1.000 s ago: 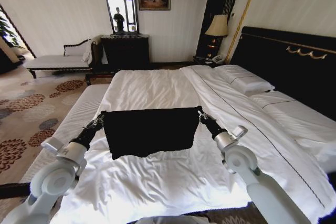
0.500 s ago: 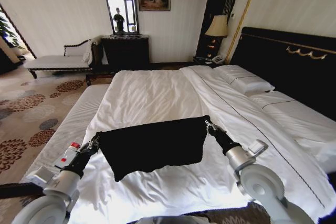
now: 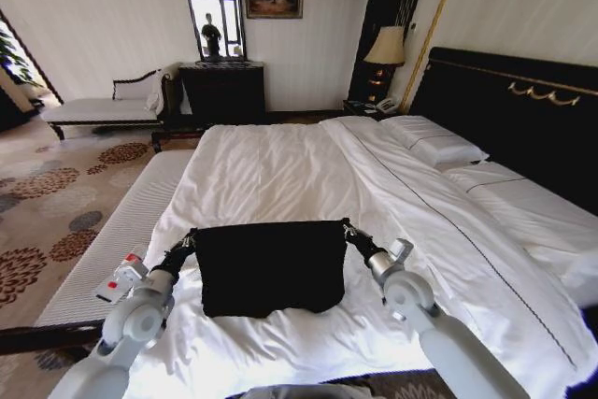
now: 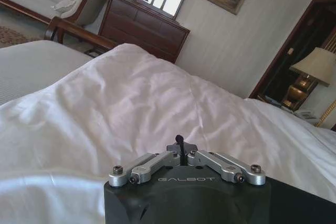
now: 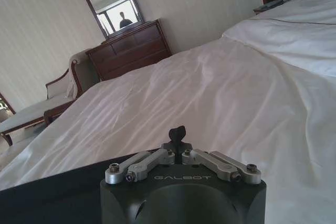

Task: Fold the clothes on the bed.

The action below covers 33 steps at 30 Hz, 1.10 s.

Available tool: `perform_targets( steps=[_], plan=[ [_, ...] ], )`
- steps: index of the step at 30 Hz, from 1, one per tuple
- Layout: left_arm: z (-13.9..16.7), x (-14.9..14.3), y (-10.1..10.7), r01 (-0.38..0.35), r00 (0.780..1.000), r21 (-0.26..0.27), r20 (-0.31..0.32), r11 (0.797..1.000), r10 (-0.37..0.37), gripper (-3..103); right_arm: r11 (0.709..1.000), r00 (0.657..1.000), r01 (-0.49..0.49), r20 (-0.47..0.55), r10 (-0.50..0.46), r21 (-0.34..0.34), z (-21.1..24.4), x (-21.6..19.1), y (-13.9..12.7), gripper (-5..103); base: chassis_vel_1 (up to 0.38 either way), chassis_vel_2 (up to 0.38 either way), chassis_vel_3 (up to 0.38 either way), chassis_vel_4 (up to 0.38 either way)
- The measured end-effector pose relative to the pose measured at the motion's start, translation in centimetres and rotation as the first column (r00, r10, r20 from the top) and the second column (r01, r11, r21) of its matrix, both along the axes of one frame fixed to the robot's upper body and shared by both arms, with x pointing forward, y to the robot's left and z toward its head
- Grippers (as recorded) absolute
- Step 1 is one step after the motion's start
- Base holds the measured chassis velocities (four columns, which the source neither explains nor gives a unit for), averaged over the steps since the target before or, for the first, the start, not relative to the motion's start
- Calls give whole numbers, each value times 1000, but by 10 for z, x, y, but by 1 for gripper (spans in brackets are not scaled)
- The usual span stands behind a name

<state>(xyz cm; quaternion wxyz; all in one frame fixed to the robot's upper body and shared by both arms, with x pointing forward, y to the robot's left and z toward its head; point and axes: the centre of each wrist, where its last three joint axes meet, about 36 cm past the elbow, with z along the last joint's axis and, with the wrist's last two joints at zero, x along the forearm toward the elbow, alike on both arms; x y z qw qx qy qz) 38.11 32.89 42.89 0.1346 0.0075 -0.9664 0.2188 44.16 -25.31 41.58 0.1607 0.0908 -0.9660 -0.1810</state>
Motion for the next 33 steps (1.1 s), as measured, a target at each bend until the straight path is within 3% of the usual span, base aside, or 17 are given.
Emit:
perform_targets(
  steps=[1, 6, 15, 26, 33],
  plan=[
    [0, 0, 0, 0, 1000, 0, 0, 1000, 0, 1, 1000, 1000, 0, 0, 0, 0, 0, 0, 0, 1, 0, 0, 0, 0],
    [-38, 64, 19, -33, 998, -2, -52, 999, 33, 1, 997, 1000, 4, -26, -6, -78, -51, 65, 9, 1, 0, 0, 0, 0],
    [-71, 117, 16, -8, 997, 29, -74, 1000, 10, 1, 997, 999, 30, -31, -32, -66, -92, 129, 56, 1, 0, 0, 0, 0],
    [-81, 149, 21, -6, 997, 47, -75, 999, 9, 1, 995, 997, 72, -31, -75, -74, -118, 144, 55, 1, 0, 0, 0, 0],
    [-93, 138, 19, 3, 997, 58, -77, 998, 1, 1, 995, 996, 84, -14, -85, -57, -125, 135, 51, 1, 0, 0, 0, 0]
  ],
)
